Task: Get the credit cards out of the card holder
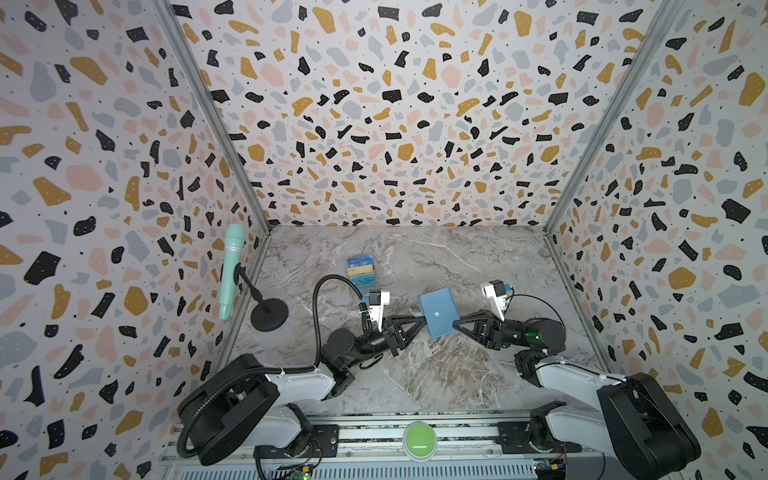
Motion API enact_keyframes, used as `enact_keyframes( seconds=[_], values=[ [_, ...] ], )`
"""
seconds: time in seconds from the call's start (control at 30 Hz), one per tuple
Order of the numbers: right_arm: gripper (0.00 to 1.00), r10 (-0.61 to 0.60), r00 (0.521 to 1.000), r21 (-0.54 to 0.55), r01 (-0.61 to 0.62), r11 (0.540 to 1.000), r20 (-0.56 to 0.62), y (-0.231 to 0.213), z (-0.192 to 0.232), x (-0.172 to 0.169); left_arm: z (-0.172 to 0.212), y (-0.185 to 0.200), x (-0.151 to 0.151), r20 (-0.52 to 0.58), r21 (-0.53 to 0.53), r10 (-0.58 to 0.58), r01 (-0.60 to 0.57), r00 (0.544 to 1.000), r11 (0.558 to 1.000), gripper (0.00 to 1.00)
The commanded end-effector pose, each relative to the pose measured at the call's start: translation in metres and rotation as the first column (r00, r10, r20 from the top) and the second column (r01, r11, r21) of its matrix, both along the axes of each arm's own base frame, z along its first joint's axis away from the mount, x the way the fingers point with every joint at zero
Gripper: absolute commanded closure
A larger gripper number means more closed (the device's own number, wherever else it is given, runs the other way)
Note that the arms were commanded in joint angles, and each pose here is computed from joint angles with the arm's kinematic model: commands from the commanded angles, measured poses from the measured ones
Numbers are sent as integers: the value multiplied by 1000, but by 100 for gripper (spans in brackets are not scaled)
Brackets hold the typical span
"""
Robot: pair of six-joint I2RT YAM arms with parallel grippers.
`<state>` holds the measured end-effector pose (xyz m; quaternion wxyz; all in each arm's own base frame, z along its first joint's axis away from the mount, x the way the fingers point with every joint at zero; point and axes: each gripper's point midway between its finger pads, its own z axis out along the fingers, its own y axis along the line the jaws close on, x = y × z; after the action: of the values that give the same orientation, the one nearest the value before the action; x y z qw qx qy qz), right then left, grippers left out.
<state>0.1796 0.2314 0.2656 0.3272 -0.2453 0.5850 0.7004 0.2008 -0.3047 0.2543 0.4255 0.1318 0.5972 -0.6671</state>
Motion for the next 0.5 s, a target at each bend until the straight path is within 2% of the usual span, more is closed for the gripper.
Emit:
enact_keyframes(
  seconds=[0.0,0.3,0.47],
  values=[
    [100,19,997,31,-22,999,76,2,19,-5,26,12,-5,76,-86,24,-17,997,996,83],
    [100,39,996,30,-41,999,77,9,18,-5,28,19,-2,73,-106,62,-54,995,993,90],
    [100,58,995,30,-60,998,77,14,17,-8,37,20,-7,86,-148,41,-28,995,989,77]
  ],
)
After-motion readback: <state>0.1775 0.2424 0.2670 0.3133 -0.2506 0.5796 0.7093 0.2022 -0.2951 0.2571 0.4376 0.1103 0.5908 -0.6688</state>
